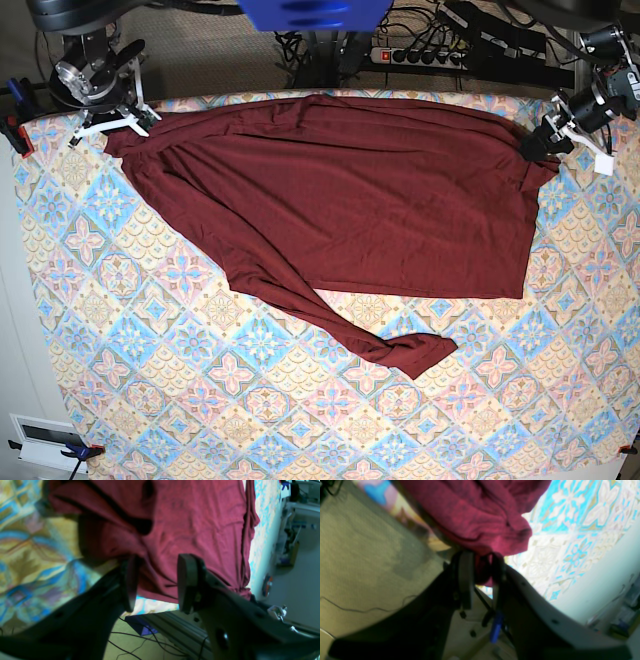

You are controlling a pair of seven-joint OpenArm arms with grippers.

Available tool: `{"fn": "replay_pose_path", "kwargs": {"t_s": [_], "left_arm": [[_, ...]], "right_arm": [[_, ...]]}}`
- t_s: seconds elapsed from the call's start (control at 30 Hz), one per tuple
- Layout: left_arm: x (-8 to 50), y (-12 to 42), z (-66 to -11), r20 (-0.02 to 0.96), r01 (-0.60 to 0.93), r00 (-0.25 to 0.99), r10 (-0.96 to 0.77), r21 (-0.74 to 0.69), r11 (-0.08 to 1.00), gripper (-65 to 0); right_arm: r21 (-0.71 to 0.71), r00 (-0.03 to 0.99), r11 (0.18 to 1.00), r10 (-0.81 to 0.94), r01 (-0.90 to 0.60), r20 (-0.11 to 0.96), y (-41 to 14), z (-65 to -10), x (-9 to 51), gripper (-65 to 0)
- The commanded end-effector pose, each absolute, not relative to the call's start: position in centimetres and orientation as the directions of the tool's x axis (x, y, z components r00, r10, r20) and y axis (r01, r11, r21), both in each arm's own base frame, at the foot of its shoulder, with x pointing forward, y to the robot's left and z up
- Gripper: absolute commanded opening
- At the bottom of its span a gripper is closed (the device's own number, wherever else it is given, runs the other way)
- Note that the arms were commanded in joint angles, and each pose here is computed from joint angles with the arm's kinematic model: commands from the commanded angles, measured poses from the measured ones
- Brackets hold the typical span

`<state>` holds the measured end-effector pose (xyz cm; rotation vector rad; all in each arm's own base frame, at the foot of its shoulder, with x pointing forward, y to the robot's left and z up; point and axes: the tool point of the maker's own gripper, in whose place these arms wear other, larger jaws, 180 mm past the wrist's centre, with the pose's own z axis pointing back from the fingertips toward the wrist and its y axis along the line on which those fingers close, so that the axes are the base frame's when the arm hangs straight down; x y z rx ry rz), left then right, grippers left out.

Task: Layout the t-shirt on the table in an organized manner, then fold the t-shirt properly
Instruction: 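Lower the stretched edge onto the table and release both grippers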

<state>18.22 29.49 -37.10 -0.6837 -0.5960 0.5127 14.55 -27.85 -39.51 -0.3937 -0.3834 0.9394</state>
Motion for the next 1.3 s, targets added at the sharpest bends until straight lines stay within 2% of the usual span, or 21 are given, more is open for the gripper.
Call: {"fn": "replay_pose_path", "kwargs": {"t_s": [0.0,0.4,0.6,0.67,0.77,0.87,1.1,1.27], "left_arm": [[18.8,31.2,-35.4,0.392,-0.22,0.685,0.614,-0.693,0.687,-39.9],[22.2,34.9,-29.7,0.545,-0.151,0.548,0.635,-0.682,0.716,-39.9],[23.8,34.8,-30.1,0.57,-0.152,0.558,0.603,-0.644,0.749,-39.8],[23.9,34.3,-30.8,0.561,-0.163,0.572,0.599,-0.638,0.753,-39.8],[24.1,34.2,-31.4,0.56,-0.175,0.573,0.598,-0.63,0.757,-39.7],[24.5,33.9,-32.0,0.558,-0.19,0.573,0.6,-0.621,0.76,-39.7],[26.0,29.8,-33.7,0.523,-0.131,0.651,0.549,-0.636,0.761,-39.7],[27.7,27.7,-33.5,0.521,-0.096,0.636,0.569,-0.678,0.728,-39.7]], "right_arm": [[-0.534,0.537,0.519,0.833,-0.668,0.138,-29.1,-38.2,15.6,-53.1],[-0.65,0.59,0.554,0.783,-0.52,0.196,-31.8,-34.7,20.1,-53.1],[-0.651,0.605,0.553,0.777,-0.52,0.177,-32.2,-34.8,19.9,-53.1],[-0.665,0.622,0.531,0.772,-0.525,0.126,-33.1,-34.7,19.4,-53.1],[-0.693,0.619,0.449,0.785,-0.564,0.004,-34.4,-34.9,18.1,-53.1],[-0.692,0.612,0.4,0.787,-0.601,-0.076,-35.1,-35.2,16.6,-53.1],[-0.63,0.584,0.391,0.802,-0.671,-0.124,-34.3,-36.8,13.8,-53.1],[-0.627,0.56,0.395,0.825,-0.672,-0.08,-33.4,-37.0,14.4,-53.2]]}}
